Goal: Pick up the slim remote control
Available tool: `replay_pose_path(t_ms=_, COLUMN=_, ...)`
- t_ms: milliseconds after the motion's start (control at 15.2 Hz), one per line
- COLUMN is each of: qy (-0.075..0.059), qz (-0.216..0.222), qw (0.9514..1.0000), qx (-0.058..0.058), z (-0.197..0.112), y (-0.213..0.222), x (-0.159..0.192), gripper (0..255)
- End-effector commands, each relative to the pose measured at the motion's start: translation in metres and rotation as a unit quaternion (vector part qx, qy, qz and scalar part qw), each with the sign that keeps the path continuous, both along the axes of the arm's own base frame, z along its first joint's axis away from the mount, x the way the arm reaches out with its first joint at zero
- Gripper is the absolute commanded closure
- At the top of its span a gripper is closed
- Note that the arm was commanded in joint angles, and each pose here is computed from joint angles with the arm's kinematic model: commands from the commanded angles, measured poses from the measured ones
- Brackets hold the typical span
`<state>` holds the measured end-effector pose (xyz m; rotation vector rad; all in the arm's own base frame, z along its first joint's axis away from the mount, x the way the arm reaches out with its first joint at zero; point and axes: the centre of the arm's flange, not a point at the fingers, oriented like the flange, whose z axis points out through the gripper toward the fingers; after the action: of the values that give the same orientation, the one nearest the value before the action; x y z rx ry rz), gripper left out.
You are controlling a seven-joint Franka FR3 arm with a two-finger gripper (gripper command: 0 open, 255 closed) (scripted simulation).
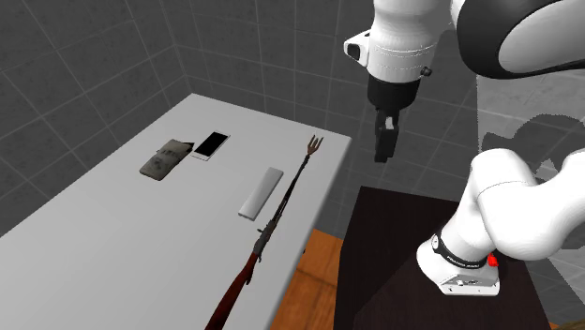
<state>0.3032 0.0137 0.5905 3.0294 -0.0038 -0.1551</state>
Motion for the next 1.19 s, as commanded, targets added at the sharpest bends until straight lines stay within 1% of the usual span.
replay_pose_path(t_ms=0, qy=0.000, qz=0.000, qw=1.0000, qx=0.000, z=0.000, y=0.000, x=0.000, gripper=0)
replay_pose_path(t_ms=132, qy=-0.001, qz=0.036, qw=0.9994, qx=0.004, z=-0.017, y=-0.015, x=0.011, gripper=0)
replay_pose_path(t_ms=264, qy=-0.002, qz=0.071, qw=0.9974, qx=0.008, z=-0.035, y=-0.029, x=0.024, gripper=0)
replay_pose_path(t_ms=396, qy=-0.004, qz=0.107, qw=0.9942, qx=0.013, z=-0.052, y=-0.042, x=0.038, gripper=0)
replay_pose_path(t_ms=528, qy=-0.005, qz=0.142, qw=0.9897, qx=0.017, z=-0.070, y=-0.054, x=0.052, gripper=0)
replay_pose_path(t_ms=660, qy=-0.006, qz=0.177, qw=0.9840, qx=0.021, z=-0.088, y=-0.065, x=0.067, gripper=0)
replay_pose_path(t_ms=792, qy=-0.007, qz=0.212, qw=0.9769, qx=0.025, z=-0.105, y=-0.074, x=0.083, gripper=0)
replay_pose_path(t_ms=924, qy=-0.008, qz=0.247, qw=0.9686, qx=0.029, z=-0.123, y=-0.082, x=0.100, gripper=0)
replay_pose_path(t_ms=1122, qy=-0.010, qz=0.298, qw=0.9539, qx=0.035, z=-0.150, y=-0.092, x=0.126, gripper=0)
